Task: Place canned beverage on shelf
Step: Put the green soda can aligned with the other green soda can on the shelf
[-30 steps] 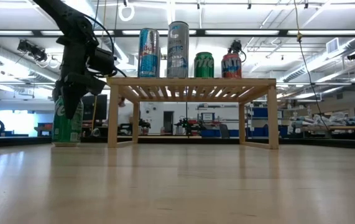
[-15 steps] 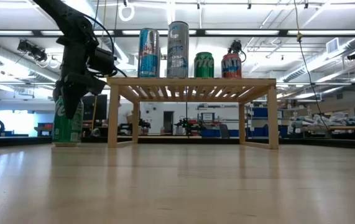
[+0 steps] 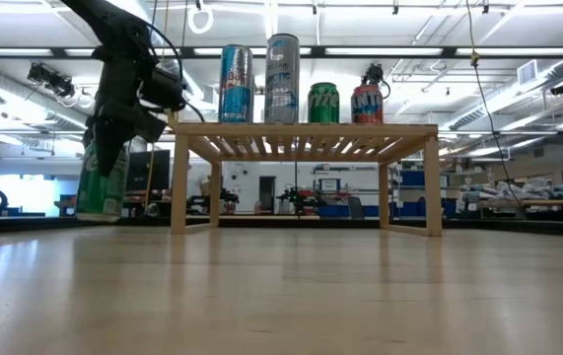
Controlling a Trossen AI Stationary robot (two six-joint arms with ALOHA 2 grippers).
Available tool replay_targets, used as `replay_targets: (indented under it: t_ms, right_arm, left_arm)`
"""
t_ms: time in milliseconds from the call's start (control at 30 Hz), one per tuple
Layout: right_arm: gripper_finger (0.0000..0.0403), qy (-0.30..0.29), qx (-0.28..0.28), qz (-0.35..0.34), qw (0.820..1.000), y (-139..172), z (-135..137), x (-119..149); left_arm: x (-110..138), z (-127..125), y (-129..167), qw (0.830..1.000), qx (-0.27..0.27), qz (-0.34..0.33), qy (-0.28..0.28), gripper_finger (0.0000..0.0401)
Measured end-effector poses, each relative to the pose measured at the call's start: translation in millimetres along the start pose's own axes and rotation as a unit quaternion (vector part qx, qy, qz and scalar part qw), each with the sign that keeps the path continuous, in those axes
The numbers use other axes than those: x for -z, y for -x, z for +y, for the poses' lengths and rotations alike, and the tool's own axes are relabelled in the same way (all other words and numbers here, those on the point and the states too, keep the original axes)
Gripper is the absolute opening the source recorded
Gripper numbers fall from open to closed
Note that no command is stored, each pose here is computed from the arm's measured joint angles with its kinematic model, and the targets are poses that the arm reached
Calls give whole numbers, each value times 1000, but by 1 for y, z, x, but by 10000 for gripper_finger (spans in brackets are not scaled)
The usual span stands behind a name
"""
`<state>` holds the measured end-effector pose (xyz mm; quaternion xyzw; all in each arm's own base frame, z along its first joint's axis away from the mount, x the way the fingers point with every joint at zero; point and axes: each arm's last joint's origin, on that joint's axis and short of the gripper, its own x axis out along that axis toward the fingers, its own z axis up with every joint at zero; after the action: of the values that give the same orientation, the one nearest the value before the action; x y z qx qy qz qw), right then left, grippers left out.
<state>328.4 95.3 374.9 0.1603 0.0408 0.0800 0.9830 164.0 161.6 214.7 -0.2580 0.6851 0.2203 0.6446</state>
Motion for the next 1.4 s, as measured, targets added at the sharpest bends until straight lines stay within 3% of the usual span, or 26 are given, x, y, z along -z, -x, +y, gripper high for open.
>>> replay_targets:
  t_ms: [233, 533, 667, 933, 1233, 1400]
  right_arm:
    - [378, 24, 62, 49, 997, 0, -14, 9]
    - [378, 98, 137, 106, 980, 3, -25, 19]
    - [378, 101, 143, 116, 978, 4, -26, 21]
    - [378, 101, 157, 118, 975, 4, -29, 31]
    - [378, 76, 142, 87, 983, 3, -39, 72]
    - [378, 106, 138, 107, 979, 7, -43, 95]
  left_arm:
    - [5, -12, 21, 1000, 0, 18, -21, 311]
    - [25, -41, 50, 1000, -1, -20, -6, 311]
    - [38, -59, 60, 999, 29, -44, 5, 311]
    - [58, -99, 64, 997, 41, -53, 43, 311]
    - [73, -146, 63, 992, 83, -82, 49, 311]
    - [78, -170, 65, 982, 135, -106, 79, 311]
